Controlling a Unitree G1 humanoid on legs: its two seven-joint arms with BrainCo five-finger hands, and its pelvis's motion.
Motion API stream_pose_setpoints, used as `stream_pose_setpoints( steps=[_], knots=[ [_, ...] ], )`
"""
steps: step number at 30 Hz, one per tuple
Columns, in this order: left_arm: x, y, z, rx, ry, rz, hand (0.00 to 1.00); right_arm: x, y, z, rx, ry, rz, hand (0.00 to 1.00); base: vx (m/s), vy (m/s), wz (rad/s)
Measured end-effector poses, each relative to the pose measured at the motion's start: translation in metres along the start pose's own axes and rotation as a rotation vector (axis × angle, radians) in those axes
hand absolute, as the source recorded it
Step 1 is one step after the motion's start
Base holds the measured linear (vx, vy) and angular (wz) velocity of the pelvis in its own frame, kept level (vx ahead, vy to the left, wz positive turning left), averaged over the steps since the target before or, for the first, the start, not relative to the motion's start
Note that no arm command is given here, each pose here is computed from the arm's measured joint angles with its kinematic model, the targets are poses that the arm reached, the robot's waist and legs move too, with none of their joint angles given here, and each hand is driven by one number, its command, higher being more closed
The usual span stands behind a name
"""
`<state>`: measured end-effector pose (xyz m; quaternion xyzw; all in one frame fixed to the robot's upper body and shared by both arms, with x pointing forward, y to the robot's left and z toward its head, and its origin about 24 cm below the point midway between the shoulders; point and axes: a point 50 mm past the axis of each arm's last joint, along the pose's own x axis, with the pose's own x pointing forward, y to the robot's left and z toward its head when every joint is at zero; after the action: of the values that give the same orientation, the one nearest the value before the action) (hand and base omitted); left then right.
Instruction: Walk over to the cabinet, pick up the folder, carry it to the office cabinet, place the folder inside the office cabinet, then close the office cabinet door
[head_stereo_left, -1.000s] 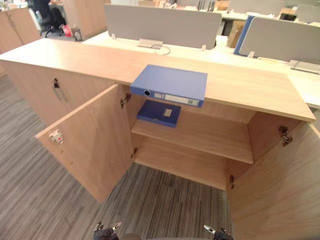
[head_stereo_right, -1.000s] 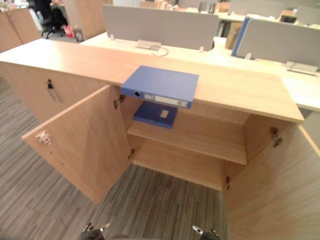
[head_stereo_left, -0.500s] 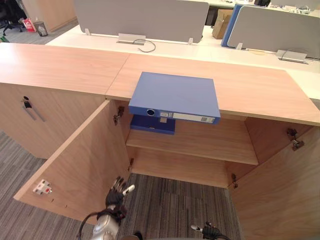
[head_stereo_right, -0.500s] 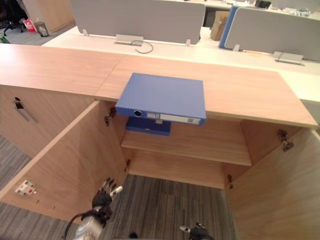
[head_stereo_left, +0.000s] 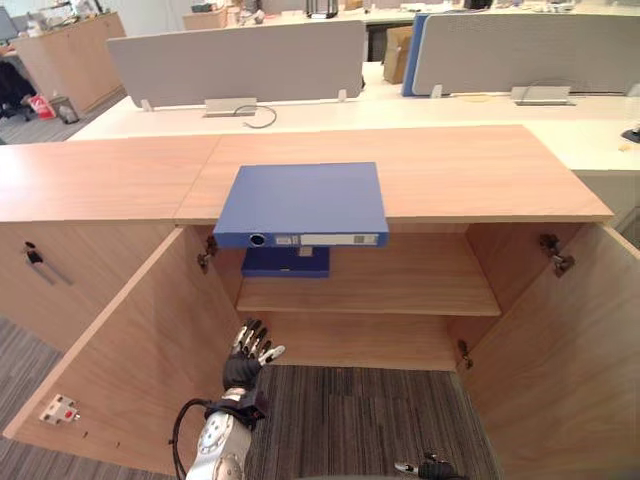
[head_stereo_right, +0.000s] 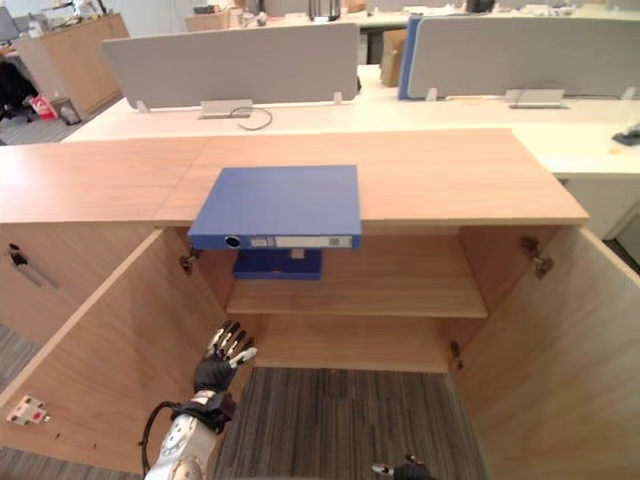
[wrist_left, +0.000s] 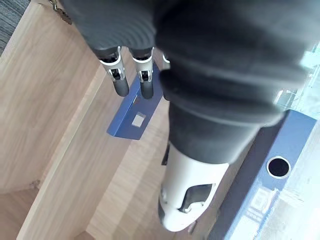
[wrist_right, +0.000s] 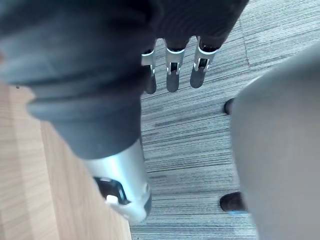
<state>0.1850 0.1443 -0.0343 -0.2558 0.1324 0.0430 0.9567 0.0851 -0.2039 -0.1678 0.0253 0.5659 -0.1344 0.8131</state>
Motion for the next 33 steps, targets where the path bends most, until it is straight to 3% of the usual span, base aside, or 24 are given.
stream_pose_setpoints(
  steps=[9,14,24,27,33],
  knots=[
    [-0.008,0.011,0.006,0.021,-0.013,0.039,0.00,-0.003,0.017,0.000,0.092,-0.021,0.045,0.00,-0.05,-0.062,0.14],
    [-0.013,0.002,-0.011,-0.033,0.048,0.035,0.00,-0.003,0.014,0.000,-0.009,-0.022,0.050,0.00,0.11,-0.196,0.08],
    [-0.015,0.013,-0.015,0.011,0.100,0.042,0.00,-0.003,0.010,-0.008,0.096,0.007,0.015,0.00,0.18,-0.050,0.24],
    [-0.017,0.005,-0.011,-0.007,0.068,0.040,0.00,-0.003,0.000,-0.009,0.093,0.008,-0.014,0.00,0.07,0.089,-0.08],
    [-0.027,0.029,0.003,0.010,0.022,0.184,0.00,-0.004,0.011,-0.008,0.095,0.005,0.014,0.00,0.09,0.112,-0.02]
  ],
)
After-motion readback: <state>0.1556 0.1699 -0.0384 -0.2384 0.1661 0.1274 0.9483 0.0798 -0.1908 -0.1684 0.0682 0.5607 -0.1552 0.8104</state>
